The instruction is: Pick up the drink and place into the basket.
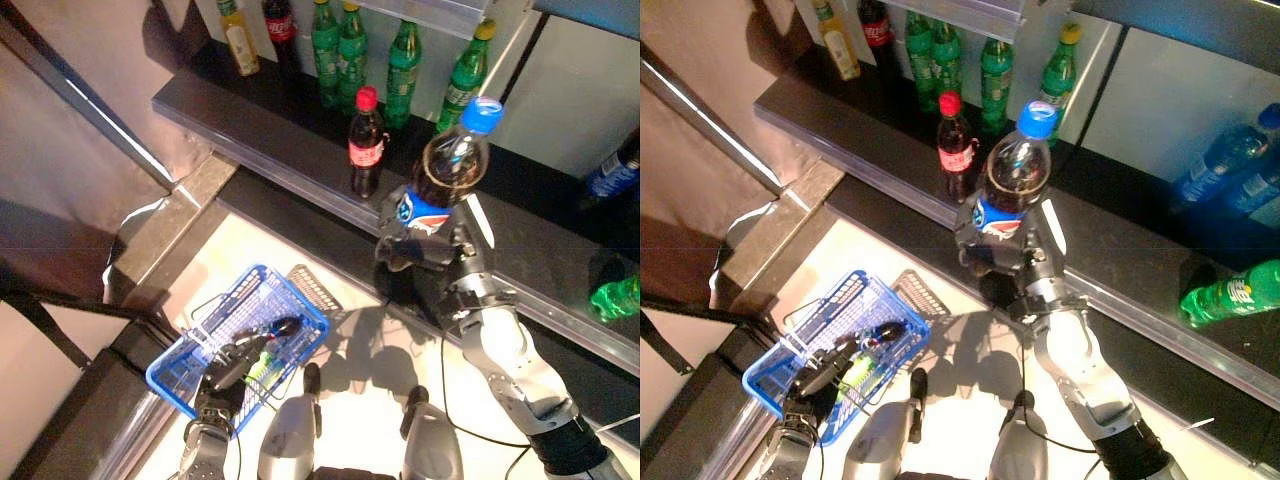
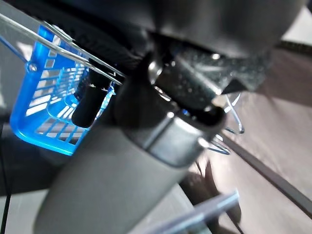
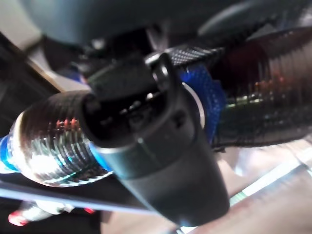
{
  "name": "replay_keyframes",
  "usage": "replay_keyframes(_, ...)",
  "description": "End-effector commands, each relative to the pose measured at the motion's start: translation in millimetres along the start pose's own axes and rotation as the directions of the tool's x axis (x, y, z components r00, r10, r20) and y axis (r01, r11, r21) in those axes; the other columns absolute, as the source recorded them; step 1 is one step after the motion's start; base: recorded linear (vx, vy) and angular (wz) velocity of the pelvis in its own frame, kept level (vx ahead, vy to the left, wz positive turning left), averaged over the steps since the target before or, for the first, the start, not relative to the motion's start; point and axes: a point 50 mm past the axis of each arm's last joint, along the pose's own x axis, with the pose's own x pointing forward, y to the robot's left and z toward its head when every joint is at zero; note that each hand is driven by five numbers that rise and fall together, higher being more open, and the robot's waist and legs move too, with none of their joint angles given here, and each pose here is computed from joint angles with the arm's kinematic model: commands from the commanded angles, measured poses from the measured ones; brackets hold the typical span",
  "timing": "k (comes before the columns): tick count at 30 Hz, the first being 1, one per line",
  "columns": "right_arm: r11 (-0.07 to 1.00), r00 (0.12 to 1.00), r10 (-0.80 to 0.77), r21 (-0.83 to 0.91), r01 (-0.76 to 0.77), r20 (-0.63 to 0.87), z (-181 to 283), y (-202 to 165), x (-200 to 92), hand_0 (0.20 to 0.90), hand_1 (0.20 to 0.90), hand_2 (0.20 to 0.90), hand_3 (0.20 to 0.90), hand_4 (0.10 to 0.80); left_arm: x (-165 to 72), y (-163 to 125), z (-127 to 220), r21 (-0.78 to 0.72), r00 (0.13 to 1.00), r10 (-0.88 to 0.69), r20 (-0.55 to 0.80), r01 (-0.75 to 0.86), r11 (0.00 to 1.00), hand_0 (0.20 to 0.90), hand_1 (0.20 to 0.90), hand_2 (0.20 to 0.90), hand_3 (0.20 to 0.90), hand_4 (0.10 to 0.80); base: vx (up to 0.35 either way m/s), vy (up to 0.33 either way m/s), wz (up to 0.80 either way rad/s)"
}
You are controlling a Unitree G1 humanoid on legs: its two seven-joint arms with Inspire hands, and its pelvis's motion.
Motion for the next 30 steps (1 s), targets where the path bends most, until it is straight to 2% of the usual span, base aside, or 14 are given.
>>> replay_keyframes(1, 0.977, 0.92, 0.176, 0.056, -0.208, 0.352, 65, 36, 7, 0.3, 0.3, 0.3, 0.2, 0.1, -6, -63, 53, 0.131, 0.86, -0.456, 0.227, 0.437, 0.89, 0.3, 0.3, 0.3, 0.2, 0.1, -0.02, -0.026, 0.24)
replay_keyframes(5, 0.973, 0.922, 0.187, 0.067, -0.222, 0.34, 63, 48, 11, 0.3, 0.3, 0.3, 0.2, 0.1, -10, -82, 58, 0.146, 0.813, -0.541, 0.215, 0.521, 0.841, 0.3, 0.3, 0.3, 0.2, 0.1, -0.022, -0.028, 0.19)
replay_keyframes(11, 0.981, 0.926, 0.159, 0.051, -0.187, 0.342, 62, 65, 21, 0.3, 0.3, 0.3, 0.2, 0.1, -24, -120, 70, 0.193, 0.688, -0.706, 0.165, 0.68, 0.708, 0.3, 0.3, 0.3, 0.2, 0.1, -0.031, -0.05, 0.33)
replay_keyframes(16, 0.984, 0.932, 0.141, 0.057, -0.17, 0.335, 62, 70, 25, 0.3, 0.3, 0.3, 0.2, 0.1, -31, -137, 76, 0.188, 0.611, -0.779, 0.138, 0.756, 0.627, 0.3, 0.3, 0.3, 0.2, 0.1, -0.03, -0.025, 0.19)
replay_keyframes(21, 0.991, 0.949, 0.102, 0.058, -0.124, 0.297, 52, 75, 29, 0.3, 0.3, 0.3, 0.2, 0.1, -45, -157, 82, 0.144, 0.497, -0.861, 0.111, 0.849, 0.508, 0.3, 0.3, 0.3, 0.2, 0.1, -0.019, -0.047, 0.27)
replay_keyframes(23, 0.994, 0.962, 0.077, 0.059, -0.095, 0.263, 45, 76, 32, 0.3, 0.3, 0.3, 0.2, 0.1, -53, -168, 84, 0.119, 0.419, -0.903, 0.097, 0.896, 0.429, 0.3, 0.3, 0.3, 0.2, 0.1, -0.002, -0.069, 0.18)
replay_keyframes(25, 0.995, 0.967, 0.067, 0.061, -0.085, 0.246, 41, 76, 35, 0.3, 0.3, 0.3, 0.2, 0.1, -55, -172, 84, 0.107, 0.39, -0.916, 0.091, 0.911, 0.399, 0.3, 0.3, 0.3, 0.2, 0.1, -0.01, -0.052, 0.21)
replay_keyframes(27, 0.994, 0.977, 0.049, 0.081, -0.067, 0.207, 32, 79, 37, 0.3, 0.3, 0.3, 0.2, 0.1, -60, -180, 83, 0.079, 0.335, -0.939, 0.077, 0.937, 0.34, 0.3, 0.3, 0.3, 0.2, 0.1, -0.004, -0.063, 0.23)
replay_keyframes(28, 0.991, 0.986, 0.035, 0.121, -0.055, 0.161, 23, 82, 39, 0.3, 0.3, 0.3, 0.2, 0.1, -66, -187, 82, 0.046, 0.272, -0.961, 0.054, 0.961, 0.274, 0.3, 0.3, 0.3, 0.2, 0.1, 0.003, -0.049, 0.24)
replay_keyframes(30, 0.989, 0.991, 0.032, 0.142, -0.051, 0.133, 17, 86, 39, 0.3, 0.3, 0.3, 0.2, 0.1, -70, -192, 79, 0.022, 0.222, -0.974, 0.044, 0.974, 0.223, 0.3, 0.3, 0.3, 0.2, 0.1, -0.003, -0.047, 0.24)
